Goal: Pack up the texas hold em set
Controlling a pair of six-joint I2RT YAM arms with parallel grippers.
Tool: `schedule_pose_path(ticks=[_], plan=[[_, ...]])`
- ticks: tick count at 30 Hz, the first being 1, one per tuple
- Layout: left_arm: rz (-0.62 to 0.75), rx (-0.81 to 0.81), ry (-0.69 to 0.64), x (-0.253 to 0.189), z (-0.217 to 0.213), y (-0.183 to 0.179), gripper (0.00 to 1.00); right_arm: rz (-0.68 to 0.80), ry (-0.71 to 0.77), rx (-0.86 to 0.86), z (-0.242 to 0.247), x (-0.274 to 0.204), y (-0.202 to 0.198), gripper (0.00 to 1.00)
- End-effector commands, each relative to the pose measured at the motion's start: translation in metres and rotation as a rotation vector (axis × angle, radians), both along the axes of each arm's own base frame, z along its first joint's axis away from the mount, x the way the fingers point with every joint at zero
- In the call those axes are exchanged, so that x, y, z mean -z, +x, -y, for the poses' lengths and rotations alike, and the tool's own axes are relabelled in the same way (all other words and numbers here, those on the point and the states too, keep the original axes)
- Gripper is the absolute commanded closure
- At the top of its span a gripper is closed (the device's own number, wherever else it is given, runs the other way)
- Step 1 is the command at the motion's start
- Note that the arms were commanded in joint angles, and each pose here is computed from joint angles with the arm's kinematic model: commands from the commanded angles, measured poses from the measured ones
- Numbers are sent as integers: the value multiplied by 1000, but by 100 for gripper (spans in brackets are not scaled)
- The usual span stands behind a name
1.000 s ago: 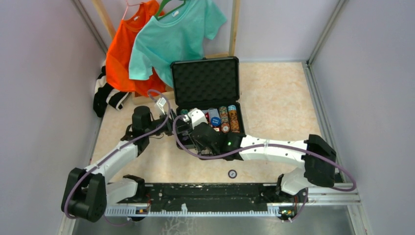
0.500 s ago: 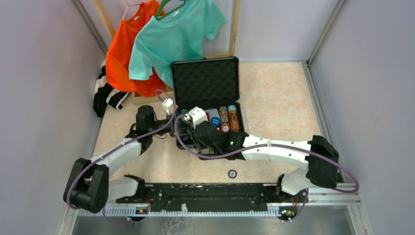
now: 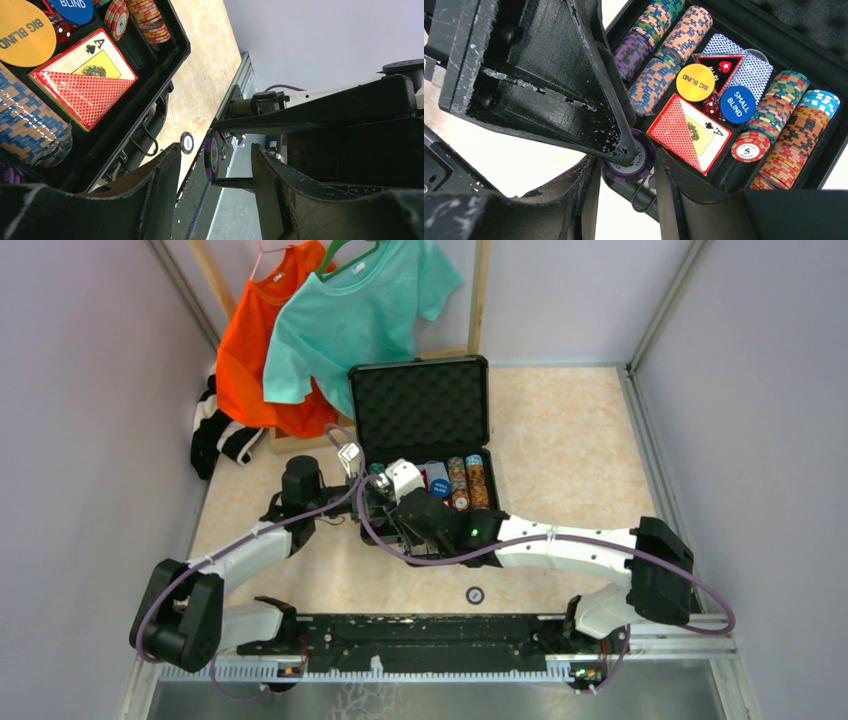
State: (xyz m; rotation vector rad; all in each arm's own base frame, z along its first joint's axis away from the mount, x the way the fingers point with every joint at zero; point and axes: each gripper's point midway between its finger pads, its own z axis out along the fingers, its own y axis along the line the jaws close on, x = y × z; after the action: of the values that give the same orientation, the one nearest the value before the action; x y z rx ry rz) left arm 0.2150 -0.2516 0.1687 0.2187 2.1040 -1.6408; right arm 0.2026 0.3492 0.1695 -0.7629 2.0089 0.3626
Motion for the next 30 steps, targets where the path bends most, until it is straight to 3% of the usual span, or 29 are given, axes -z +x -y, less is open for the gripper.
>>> schedule_pose_path(ticks=[1, 30], plan=[[23, 37, -18, -5, 4, -5, 41, 45, 87, 4, -1, -32, 5, 62], [-4, 90, -22, -2, 12, -17, 59, 74, 69, 30, 6, -38, 15, 61]])
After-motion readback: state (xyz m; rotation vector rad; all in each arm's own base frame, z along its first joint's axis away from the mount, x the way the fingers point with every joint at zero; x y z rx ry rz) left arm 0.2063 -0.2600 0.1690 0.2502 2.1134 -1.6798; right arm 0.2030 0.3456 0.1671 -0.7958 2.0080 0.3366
